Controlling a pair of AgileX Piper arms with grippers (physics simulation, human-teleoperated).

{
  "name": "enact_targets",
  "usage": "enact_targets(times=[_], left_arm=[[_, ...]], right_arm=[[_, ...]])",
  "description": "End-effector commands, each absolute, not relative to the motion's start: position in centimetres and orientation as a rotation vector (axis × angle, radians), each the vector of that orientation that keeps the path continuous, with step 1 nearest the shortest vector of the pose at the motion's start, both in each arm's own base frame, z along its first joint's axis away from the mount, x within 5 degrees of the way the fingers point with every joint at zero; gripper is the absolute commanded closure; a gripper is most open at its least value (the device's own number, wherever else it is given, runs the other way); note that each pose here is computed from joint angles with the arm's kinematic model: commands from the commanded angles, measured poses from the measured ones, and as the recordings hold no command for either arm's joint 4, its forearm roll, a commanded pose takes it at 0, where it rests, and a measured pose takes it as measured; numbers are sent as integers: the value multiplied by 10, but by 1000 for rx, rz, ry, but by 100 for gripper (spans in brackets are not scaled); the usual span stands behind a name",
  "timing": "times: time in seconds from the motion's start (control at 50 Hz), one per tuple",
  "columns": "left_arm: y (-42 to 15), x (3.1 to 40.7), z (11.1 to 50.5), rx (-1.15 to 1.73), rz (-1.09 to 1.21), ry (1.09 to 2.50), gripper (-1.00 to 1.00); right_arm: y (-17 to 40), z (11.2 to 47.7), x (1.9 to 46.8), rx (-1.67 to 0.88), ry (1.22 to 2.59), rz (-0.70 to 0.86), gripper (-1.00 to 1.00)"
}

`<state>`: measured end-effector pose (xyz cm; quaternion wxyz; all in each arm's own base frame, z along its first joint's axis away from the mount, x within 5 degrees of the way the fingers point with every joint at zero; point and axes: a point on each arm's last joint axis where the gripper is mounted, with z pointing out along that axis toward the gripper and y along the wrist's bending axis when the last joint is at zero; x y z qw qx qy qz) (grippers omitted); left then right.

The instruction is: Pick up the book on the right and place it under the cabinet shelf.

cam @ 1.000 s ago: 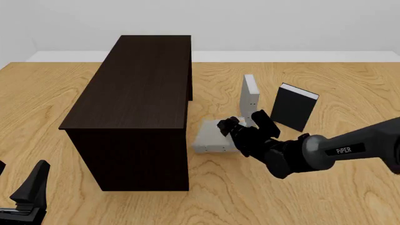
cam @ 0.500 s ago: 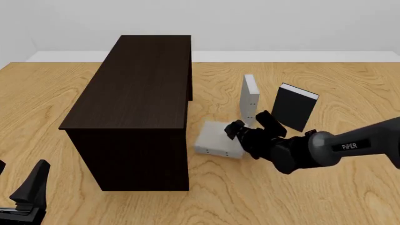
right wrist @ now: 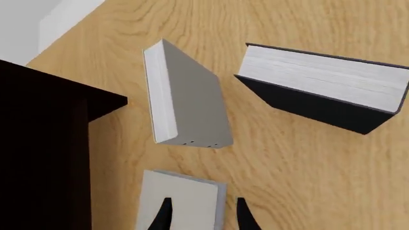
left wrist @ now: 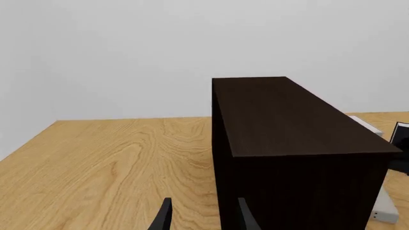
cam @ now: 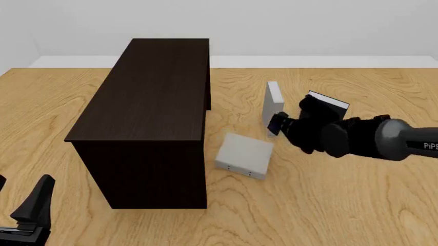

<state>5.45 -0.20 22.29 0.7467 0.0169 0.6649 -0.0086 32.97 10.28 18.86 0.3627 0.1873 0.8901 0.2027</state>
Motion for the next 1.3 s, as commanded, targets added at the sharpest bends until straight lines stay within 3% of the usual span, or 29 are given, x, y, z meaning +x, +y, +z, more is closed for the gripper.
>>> enact_targets(times=[0.02,0.1,0.3,0.44,0.54,0.9,1.3], left_arm=[[-2,55,221,36,-20,1459,-100],[-2,55,221,35,-21,1464,-100],[-2,55,218,34,-22,1468,-100],[-2,55,222,33,-22,1468,-100],[-2,55,219,34,-21,1466,-100],[-2,55,222,35,-20,1461,-100],[-2,54,223,35,-20,1460,-100]], right_arm=[[61,203,319,611,2357,410,-100],[44,211,320,589,2420,323,-100],[49,263,293,470,2498,282,-100],[43,279,288,414,2543,236,-100],[22,275,297,407,2581,165,-100],[12,278,289,392,2610,129,-100],[10,249,302,383,2637,117,-100]])
